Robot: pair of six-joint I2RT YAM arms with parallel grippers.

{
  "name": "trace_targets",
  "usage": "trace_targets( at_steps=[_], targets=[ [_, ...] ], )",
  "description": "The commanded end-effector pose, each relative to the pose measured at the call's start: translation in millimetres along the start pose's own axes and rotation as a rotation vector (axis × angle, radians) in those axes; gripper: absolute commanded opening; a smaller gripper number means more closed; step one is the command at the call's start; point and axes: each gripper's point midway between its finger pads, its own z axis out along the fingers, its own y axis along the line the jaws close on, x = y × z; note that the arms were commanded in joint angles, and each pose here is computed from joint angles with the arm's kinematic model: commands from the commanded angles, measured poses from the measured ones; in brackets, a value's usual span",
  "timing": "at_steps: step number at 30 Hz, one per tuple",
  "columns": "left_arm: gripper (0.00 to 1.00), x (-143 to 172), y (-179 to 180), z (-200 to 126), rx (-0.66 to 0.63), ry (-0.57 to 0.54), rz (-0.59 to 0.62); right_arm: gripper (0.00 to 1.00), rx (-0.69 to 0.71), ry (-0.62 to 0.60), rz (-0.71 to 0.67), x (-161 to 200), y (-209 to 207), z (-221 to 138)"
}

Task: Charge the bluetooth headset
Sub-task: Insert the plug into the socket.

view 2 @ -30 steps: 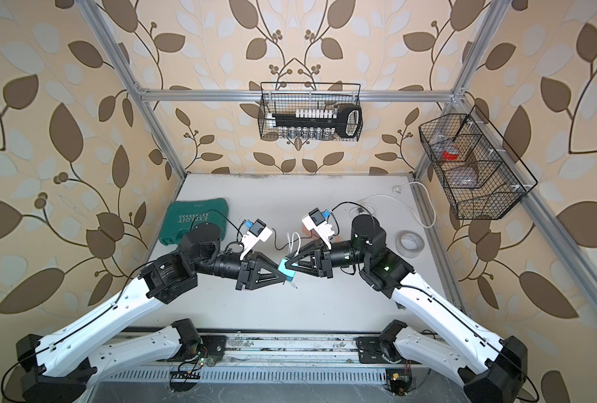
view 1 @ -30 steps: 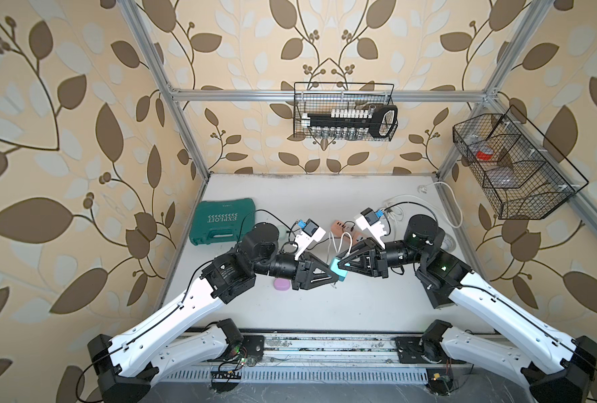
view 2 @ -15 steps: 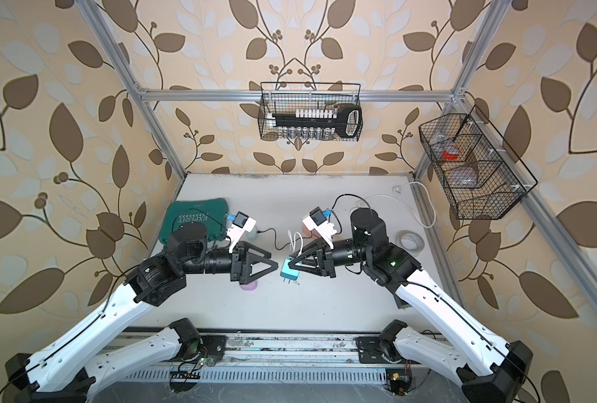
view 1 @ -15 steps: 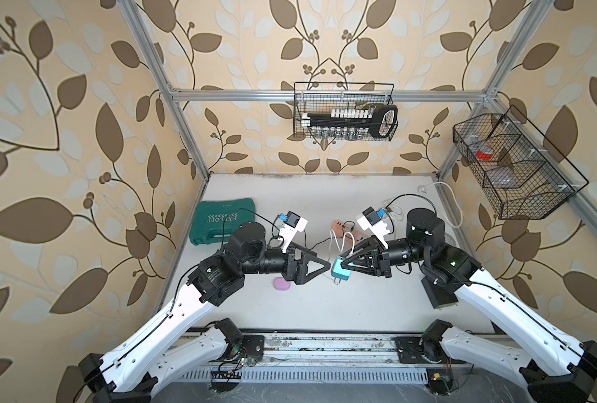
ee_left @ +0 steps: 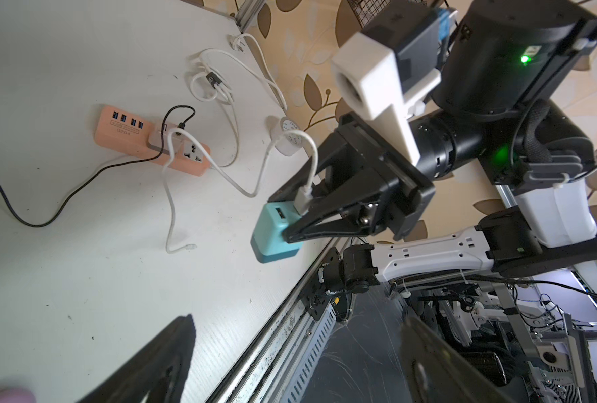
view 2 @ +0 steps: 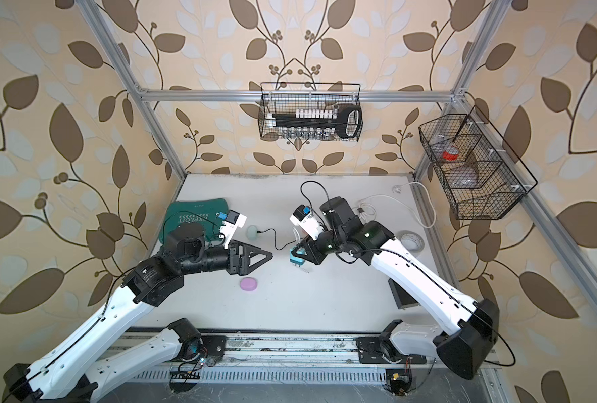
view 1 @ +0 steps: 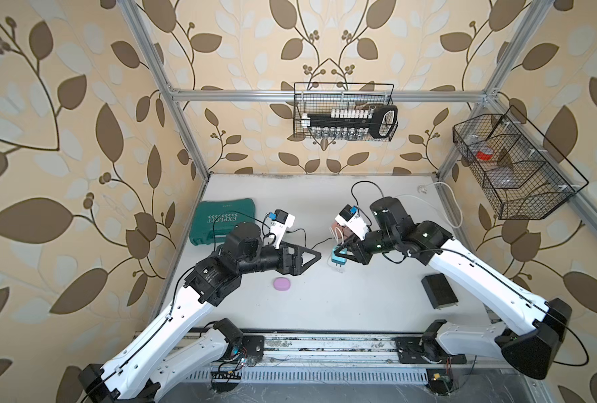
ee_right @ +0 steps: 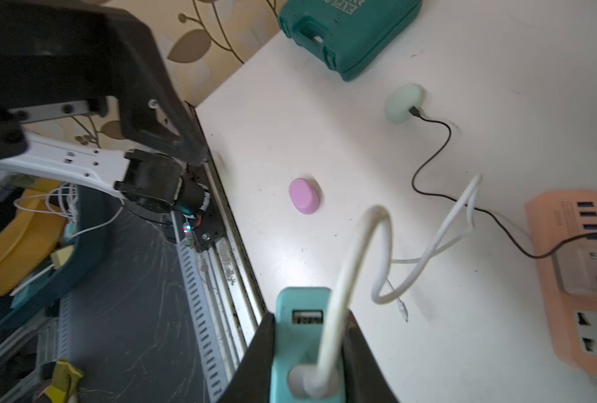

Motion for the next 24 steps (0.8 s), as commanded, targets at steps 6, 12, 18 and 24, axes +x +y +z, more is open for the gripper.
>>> trace_targets(
  at_steps=[6,12,18,24],
  targets=[
    [0.93,0,2,-2,0.015,-0.035,-0.027,0.14,0.111,-0.119,-0.145,-46,-31,3],
    [0.93,1,3,-1,0.021,-0.043,-0.028,0.15,0.297,-0.043,-0.159,-11,-85,20],
    [0.93,-1,2,5,0.041,-0.032,-0.028,0.15,0.466,0.002,-0.184,24,-136,42],
    [0.93,1,2,2,0.037,-0.034,-0.013,0.15,0.583,-0.057,-0.170,38,-174,36]
  ],
)
